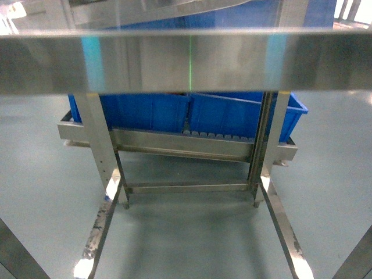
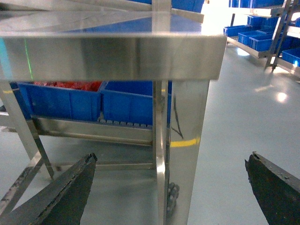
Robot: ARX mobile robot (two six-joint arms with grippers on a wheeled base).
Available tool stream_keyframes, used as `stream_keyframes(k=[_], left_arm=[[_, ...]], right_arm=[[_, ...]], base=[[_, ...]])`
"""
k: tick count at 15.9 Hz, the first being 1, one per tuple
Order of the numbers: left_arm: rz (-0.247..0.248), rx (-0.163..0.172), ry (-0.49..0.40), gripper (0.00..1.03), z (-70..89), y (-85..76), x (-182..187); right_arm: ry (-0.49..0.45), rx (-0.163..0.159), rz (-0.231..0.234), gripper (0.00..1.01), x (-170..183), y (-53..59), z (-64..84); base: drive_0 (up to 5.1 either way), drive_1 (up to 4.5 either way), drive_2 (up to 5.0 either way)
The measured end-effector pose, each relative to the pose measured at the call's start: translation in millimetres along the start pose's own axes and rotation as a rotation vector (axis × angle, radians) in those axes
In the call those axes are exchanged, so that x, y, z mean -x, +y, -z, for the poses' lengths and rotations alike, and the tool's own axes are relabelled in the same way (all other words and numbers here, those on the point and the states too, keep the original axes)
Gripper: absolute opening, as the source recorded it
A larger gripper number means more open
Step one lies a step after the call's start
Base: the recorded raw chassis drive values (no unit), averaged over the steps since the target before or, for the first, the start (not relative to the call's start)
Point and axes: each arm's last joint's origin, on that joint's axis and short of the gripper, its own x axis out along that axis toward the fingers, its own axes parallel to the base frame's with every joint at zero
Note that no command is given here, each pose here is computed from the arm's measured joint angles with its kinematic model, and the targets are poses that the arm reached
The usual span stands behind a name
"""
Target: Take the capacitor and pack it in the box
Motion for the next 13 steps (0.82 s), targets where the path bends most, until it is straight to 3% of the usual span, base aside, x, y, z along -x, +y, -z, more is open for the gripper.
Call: stream_keyframes(k=[13], left_arm=[[-0.003, -0.001, 0.001, 0.44, 0.1, 0.1, 0.0]], right_arm=[[0.000, 0.000, 0.000, 0.98, 0.0, 0.0, 0.0]], base=[[0.0, 0.00, 0.0]])
